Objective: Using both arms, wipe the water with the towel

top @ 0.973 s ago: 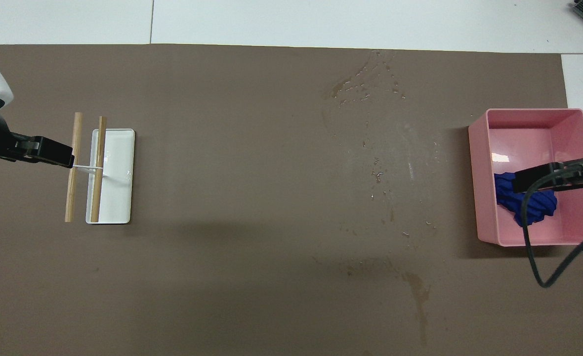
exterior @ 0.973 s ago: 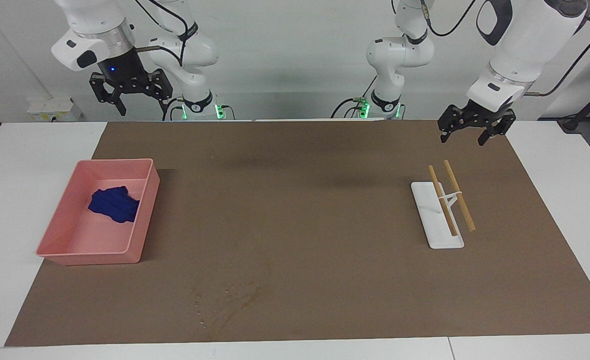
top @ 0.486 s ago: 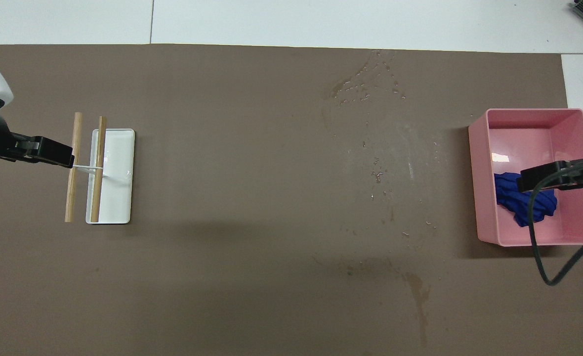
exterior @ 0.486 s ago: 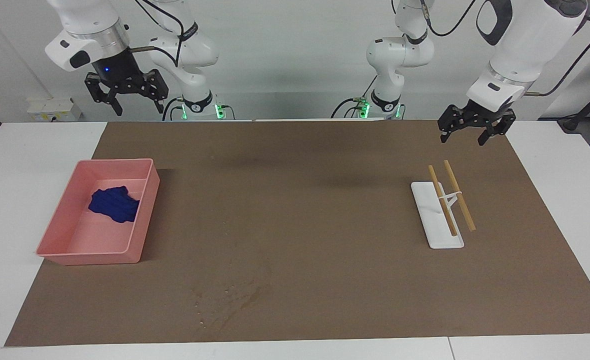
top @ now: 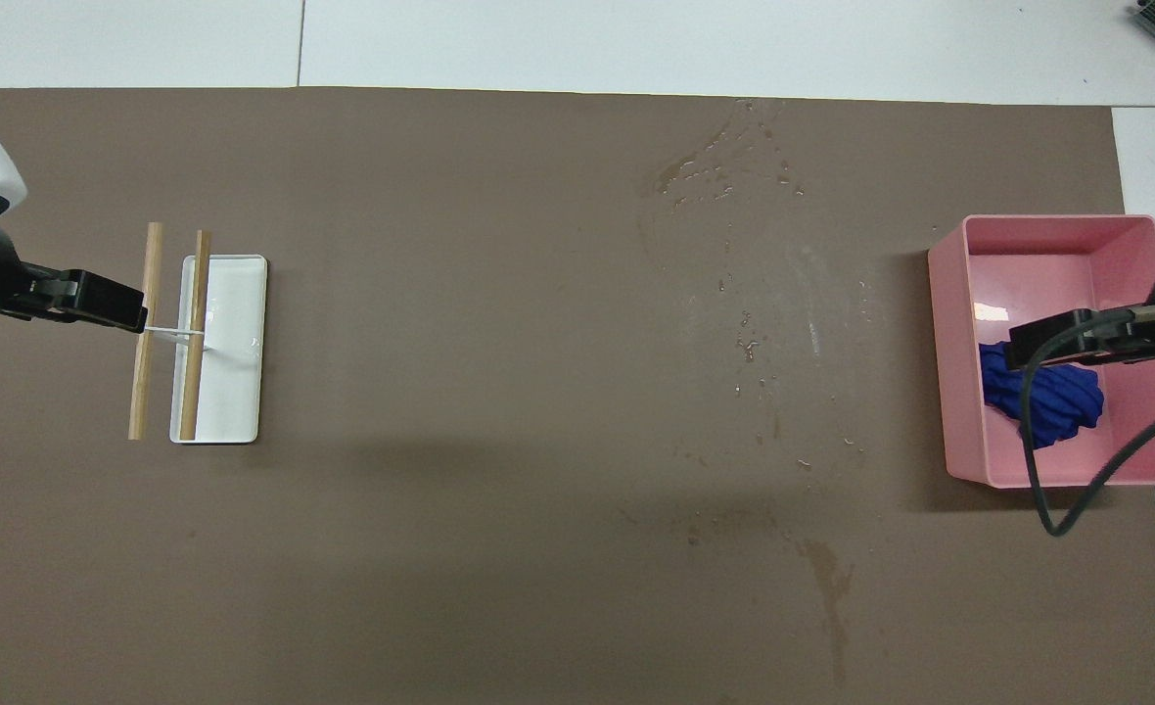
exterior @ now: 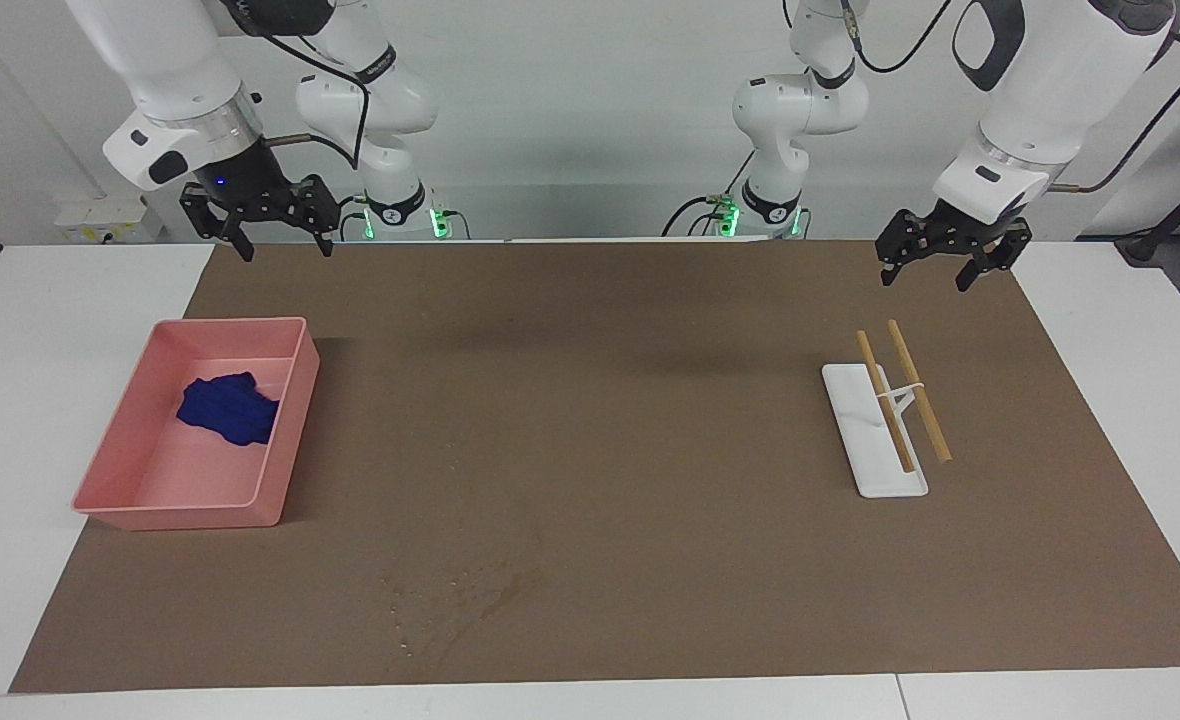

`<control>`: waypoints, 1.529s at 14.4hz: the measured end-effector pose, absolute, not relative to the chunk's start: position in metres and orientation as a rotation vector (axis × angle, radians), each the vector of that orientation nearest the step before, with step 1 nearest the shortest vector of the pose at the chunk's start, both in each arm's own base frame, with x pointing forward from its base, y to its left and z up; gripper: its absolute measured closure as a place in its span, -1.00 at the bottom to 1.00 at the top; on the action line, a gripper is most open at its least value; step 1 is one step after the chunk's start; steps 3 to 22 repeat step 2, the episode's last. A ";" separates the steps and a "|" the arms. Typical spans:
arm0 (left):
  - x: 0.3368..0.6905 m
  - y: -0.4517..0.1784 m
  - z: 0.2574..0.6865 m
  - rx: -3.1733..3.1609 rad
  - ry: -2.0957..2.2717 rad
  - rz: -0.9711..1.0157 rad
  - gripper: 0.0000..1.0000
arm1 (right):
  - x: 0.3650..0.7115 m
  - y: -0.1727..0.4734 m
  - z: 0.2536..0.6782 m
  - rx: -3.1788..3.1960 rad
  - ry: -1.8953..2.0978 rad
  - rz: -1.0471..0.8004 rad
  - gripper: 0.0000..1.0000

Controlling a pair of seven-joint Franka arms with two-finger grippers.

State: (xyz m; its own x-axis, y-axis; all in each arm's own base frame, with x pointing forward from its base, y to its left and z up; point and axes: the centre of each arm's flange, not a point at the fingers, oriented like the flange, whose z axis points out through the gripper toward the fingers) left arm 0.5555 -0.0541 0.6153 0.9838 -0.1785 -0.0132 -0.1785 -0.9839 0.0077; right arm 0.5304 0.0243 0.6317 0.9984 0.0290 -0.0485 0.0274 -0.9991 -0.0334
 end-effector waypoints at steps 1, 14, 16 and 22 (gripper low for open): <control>0.556 -0.054 0.615 3.122 -0.281 -0.022 -1.00 | 0.530 0.025 0.632 -3.105 -0.044 0.076 -1.00; 0.556 -0.054 0.615 3.122 -0.281 -0.022 -1.00 | 0.530 0.025 0.632 -3.104 -0.044 0.076 -1.00; 0.556 -0.054 0.615 3.122 -0.281 -0.022 -1.00 | 0.530 0.025 0.632 -3.104 -0.044 0.076 -1.00; 0.556 -0.054 0.615 3.122 -0.281 -0.022 -1.00 | 0.530 0.025 0.632 -3.104 -0.044 0.076 -1.00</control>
